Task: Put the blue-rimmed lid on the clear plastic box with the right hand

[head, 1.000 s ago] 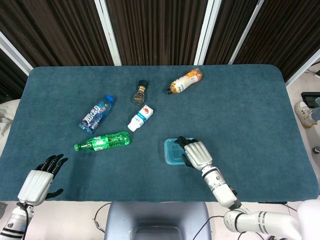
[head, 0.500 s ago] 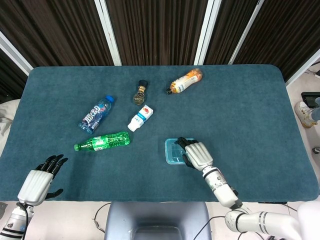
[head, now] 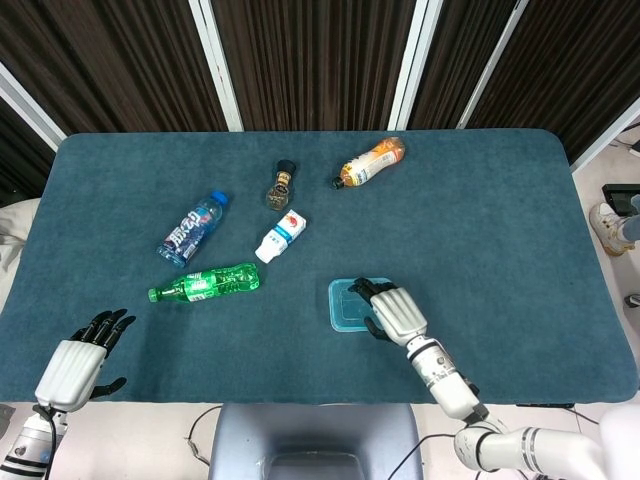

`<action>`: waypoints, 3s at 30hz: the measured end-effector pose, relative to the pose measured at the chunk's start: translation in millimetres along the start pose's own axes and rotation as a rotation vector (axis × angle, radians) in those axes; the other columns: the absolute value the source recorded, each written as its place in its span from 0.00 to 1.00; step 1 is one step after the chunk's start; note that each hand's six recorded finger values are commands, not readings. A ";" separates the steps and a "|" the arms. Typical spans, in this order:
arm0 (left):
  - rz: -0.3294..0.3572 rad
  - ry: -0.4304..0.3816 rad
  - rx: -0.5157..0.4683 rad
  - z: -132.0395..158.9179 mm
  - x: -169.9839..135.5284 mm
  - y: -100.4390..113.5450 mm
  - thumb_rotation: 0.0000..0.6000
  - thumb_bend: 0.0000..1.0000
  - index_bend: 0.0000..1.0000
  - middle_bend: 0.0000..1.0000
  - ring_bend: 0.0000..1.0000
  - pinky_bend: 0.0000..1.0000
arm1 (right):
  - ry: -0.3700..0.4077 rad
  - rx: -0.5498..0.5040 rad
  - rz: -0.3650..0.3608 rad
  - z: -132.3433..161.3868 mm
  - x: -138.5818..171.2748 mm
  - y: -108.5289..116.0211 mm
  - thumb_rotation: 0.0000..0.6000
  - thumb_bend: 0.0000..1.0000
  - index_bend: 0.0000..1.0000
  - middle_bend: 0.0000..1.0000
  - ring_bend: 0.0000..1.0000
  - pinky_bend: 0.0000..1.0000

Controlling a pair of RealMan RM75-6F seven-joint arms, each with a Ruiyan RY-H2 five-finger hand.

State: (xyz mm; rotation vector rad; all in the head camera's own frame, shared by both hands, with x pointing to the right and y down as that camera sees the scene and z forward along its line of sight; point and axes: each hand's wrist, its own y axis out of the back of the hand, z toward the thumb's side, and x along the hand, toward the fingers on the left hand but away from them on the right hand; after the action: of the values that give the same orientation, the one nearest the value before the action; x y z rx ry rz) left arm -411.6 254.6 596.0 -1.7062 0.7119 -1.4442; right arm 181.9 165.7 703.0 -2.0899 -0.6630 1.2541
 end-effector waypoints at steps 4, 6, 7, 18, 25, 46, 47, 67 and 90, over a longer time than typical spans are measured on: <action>-0.001 -0.001 0.001 0.2 0.3 -0.2 1.00 0.43 0.16 0.11 0.12 0.40 | 0.021 0.012 -0.052 5.4 4.9 9.5 1.00 0.51 0.33 0.28 0.35 0.40; -0.002 -0.001 0.001 0.2 0.2 -0.3 1.00 0.43 0.16 0.11 0.12 0.40 | 0.031 0.017 -0.073 9.2 6.9 13.3 1.00 0.51 0.33 0.28 0.34 0.40; -0.002 -0.001 0.001 0.3 0.3 -0.5 1.00 0.43 0.16 0.11 0.12 0.40 | 0.037 0.017 -0.082 12.1 7.7 15.3 1.00 0.51 0.33 0.28 0.34 0.40; -0.006 -0.002 0.000 0.3 0.4 -0.7 1.00 0.43 0.16 0.12 0.13 0.40 | 0.053 -0.004 -0.064 33.1 -8.5 15.1 1.00 0.51 0.33 0.28 0.34 0.40; -0.003 -0.007 -0.002 0.8 -0.5 0.0 1.00 0.43 0.16 0.12 0.13 0.40 | 0.036 0.024 -0.044 45.2 -24.4 7.6 1.00 0.51 0.32 0.28 0.34 0.39; -0.001 -0.014 -0.006 1.1 -1.3 0.6 1.00 0.43 0.16 0.12 0.13 0.40 | 0.029 0.094 -0.080 67.2 -31.5 2.0 1.00 0.40 0.32 0.28 0.34 0.39; -0.001 -0.014 -0.006 1.2 -1.4 0.5 1.00 0.43 0.16 0.12 0.13 0.40 | 0.029 0.093 -0.079 67.3 -31.5 1.6 1.00 0.40 0.32 0.28 0.34 0.39; -0.001 -0.015 -0.006 1.4 -1.8 0.6 1.00 0.43 0.16 0.12 0.13 0.40 | 0.019 0.114 -0.039 58.6 -25.5 -9.1 1.00 0.39 0.31 0.28 0.33 0.39; -0.004 -0.013 -0.008 1.1 -1.2 0.3 1.00 0.43 0.16 0.12 0.13 0.40 | 0.003 0.090 0.003 41.6 -25.4 -19.9 1.00 0.37 0.31 0.28 0.33 0.39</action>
State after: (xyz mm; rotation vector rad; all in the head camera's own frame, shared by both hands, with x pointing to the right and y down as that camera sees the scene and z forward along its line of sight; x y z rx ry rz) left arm -410.7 255.6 595.0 -1.7226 0.7089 -1.4332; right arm 131.6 172.1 717.1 -2.0191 -0.5913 1.2592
